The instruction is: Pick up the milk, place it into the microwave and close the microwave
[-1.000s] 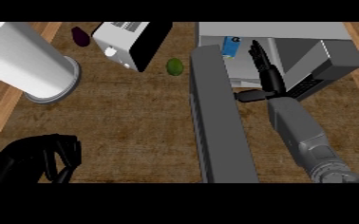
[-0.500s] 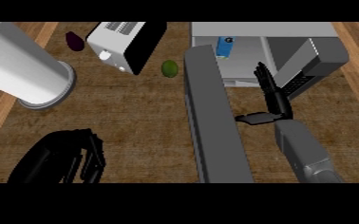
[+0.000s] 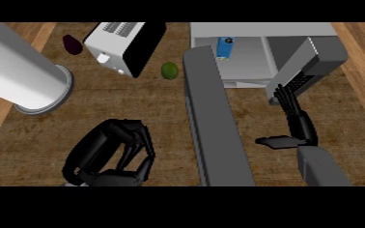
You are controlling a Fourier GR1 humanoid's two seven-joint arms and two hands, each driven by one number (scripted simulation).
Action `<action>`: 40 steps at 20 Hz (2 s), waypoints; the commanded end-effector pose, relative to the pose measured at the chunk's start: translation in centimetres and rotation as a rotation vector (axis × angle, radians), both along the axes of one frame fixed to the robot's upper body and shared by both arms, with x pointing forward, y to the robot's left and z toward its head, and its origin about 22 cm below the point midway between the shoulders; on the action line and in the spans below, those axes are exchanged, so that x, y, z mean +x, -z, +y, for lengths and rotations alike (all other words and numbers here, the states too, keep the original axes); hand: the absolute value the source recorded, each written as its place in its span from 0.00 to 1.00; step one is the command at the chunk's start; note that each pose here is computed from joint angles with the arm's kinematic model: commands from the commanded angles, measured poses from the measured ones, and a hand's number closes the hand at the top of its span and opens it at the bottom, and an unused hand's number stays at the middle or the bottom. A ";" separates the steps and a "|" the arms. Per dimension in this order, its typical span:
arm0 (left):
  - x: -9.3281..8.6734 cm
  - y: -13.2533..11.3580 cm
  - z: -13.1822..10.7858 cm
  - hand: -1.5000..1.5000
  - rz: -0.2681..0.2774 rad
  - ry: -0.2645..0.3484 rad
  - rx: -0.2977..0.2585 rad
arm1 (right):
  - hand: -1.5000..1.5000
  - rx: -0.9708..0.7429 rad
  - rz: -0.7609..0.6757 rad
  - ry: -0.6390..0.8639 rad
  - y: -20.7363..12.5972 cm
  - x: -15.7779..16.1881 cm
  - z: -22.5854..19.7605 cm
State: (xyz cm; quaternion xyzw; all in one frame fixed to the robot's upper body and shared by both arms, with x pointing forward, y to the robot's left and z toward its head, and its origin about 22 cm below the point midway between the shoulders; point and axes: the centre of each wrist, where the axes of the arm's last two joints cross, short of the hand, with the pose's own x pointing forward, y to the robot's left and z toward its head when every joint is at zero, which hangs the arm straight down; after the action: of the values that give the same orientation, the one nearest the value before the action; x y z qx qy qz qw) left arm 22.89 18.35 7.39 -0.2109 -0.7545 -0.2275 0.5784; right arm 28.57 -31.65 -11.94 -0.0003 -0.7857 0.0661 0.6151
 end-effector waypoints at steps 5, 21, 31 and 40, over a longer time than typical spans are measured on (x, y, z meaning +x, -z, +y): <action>1.5 2.2 -5.9 1.00 0.000 0.110 0.118 | 0.00 0.048 -0.029 -0.041 0.7 -5.7 -3.3; 3.3 13.1 -12.0 1.00 -0.056 0.007 0.198 | 0.00 0.080 -0.181 -0.197 -6.6 -6.0 -5.5; 4.8 12.3 -14.6 1.00 0.001 0.021 0.220 | 0.00 0.091 -0.231 -0.308 -11.6 -5.6 -4.5; 4.9 10.0 -16.3 1.00 -0.060 -0.102 0.033 | 0.00 0.057 -0.232 -0.418 -15.6 -4.3 -3.9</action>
State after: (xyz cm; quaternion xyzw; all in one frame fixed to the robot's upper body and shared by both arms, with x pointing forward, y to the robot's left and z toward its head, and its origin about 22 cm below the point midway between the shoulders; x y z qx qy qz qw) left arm 27.19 3.12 -4.06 -0.1551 -0.7592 -0.2473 0.5818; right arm 23.83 -35.75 2.29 0.1457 -0.8372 0.1437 0.5072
